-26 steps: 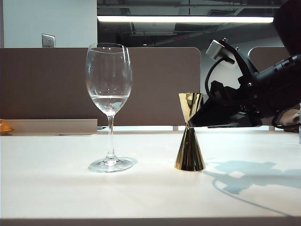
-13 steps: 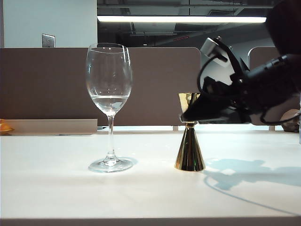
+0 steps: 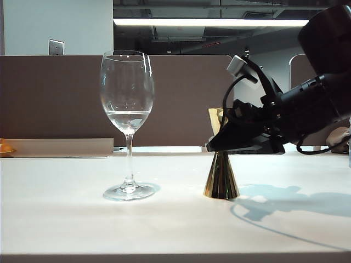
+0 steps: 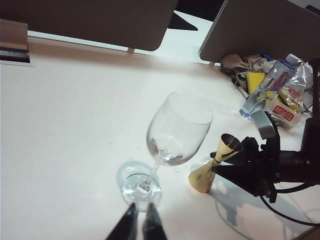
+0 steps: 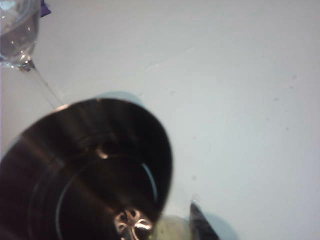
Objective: Pick up the jigger and pour the water inside into the glass.
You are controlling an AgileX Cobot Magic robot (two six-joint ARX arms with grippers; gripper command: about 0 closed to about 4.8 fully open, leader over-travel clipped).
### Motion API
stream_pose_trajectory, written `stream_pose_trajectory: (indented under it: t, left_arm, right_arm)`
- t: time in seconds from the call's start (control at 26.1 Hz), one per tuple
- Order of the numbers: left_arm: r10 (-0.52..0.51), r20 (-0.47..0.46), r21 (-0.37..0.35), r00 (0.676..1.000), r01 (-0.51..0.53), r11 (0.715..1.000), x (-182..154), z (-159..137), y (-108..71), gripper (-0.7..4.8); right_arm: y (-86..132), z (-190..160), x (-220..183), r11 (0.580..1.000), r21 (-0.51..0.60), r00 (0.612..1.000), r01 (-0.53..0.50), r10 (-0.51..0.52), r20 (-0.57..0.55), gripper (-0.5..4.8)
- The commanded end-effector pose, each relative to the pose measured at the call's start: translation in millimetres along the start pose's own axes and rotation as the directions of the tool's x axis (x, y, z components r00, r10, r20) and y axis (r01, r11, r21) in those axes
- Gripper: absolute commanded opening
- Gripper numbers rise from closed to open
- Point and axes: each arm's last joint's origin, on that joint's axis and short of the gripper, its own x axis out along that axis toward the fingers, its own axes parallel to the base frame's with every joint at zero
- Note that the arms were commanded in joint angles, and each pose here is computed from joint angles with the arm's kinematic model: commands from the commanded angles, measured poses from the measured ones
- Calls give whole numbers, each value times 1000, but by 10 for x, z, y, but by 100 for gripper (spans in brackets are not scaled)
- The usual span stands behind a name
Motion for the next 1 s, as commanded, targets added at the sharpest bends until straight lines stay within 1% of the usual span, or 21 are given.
stream_pose_trajectory:
  t: [0.04, 0.19, 0.31, 0.54, 0.65, 0.73, 0.84, 1.0]
  left_arm:
    - [-1, 8, 3, 1000, 1, 1000, -7, 14, -7, 25]
    - [1, 7, 2, 1000, -1, 1000, -7, 12, -5, 25]
    - [4, 5, 1, 1000, -4, 1000, -7, 10, -4, 26]
    - [4, 3, 0, 1000, -4, 1000, -7, 7, -3, 25]
    - [4, 3, -1, 1000, -4, 1000, -7, 7, -3, 25]
    - [4, 2, -2, 1000, -4, 1000, -7, 6, -3, 25]
    - [5, -3, -4, 1000, -5, 1000, -7, 2, -2, 26]
    - [5, -3, -4, 1000, -5, 1000, -7, 2, -2, 25]
  right_arm:
    - [13, 33, 22, 1000, -13, 1000, -8, 9, 20, 263]
    - [14, 29, 36, 1000, -15, 1000, -10, 11, 23, 258]
    - [13, 33, 38, 1000, -17, 1000, -10, 11, 27, 209]
    - [6, 25, 52, 1000, -20, 999, -10, 10, 31, 205]
    - [5, 27, 53, 1000, -21, 999, -10, 10, 33, 147]
    - [4, 40, 53, 1000, -27, 999, -9, 10, 44, 147]
    - [1, 51, 56, 1000, -28, 999, -5, 6, 47, 116]
    - [-2, 69, 60, 1000, -30, 999, -4, 5, 51, 110]
